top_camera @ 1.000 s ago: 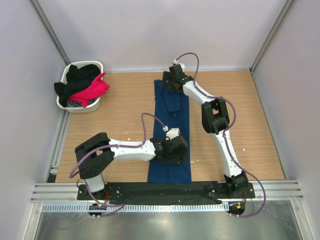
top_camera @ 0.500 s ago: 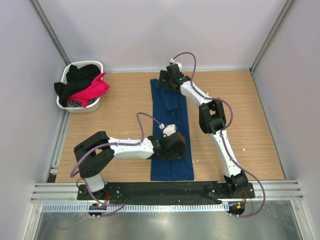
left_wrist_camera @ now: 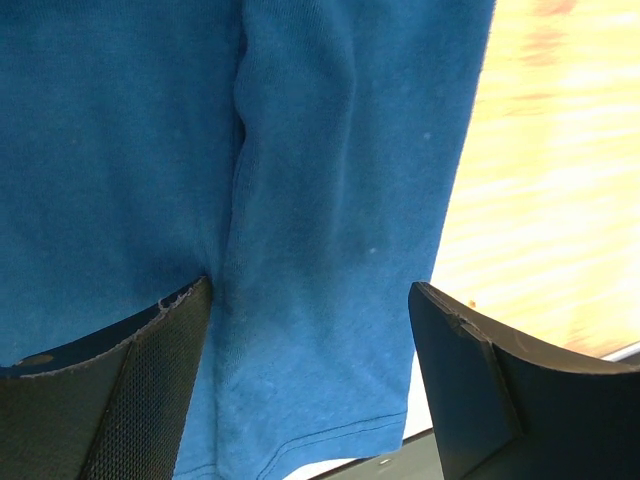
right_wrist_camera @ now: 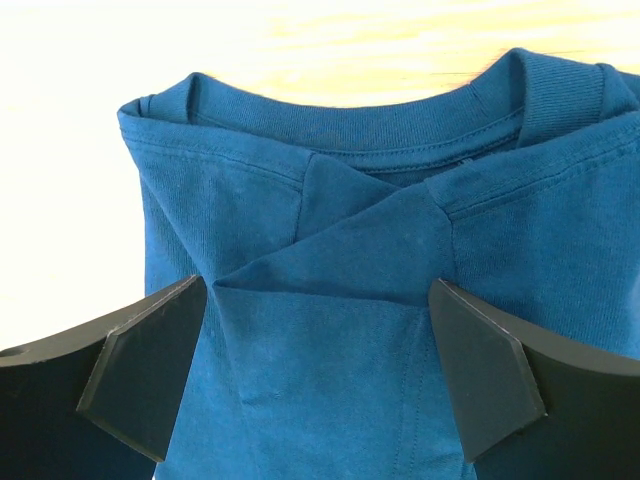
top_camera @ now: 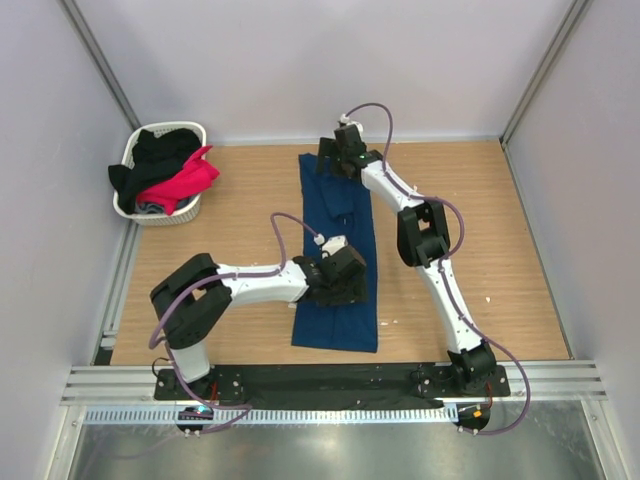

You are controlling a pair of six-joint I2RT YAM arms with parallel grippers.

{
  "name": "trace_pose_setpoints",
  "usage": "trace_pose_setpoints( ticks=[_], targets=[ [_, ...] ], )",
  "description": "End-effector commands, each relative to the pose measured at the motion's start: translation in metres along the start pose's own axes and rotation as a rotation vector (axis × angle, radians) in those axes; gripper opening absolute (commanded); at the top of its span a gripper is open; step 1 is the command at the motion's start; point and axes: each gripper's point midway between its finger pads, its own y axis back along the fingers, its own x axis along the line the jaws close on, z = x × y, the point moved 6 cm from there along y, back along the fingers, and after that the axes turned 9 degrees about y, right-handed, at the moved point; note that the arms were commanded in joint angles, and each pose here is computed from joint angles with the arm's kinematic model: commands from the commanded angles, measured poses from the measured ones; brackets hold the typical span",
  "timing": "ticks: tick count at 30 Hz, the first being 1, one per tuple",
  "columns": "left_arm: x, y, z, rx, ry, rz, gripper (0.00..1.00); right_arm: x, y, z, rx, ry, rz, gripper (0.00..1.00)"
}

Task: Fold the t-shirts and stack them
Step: Fold the tshirt

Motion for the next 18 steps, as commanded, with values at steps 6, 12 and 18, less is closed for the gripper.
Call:
trace_pose_setpoints(
  ticks=[6,12,18],
  targets=[
    [0.008,0.069,0.011,-0.038,0.001,-0.053,0.82,0.026,0.125,0.115,-0.209,0.02,0.102,1.0],
    [0.019,0.123,0.025,-0.149,0.032,-0.133,0.86,0.025,0.211,0.148,-0.288,-0.009,0.075,1.0],
    [0.071,0.15,0.03,-0.242,0.049,-0.094,0.93,0.005,0.266,0.069,-0.082,-0.096,0.064,0.99]
  ],
)
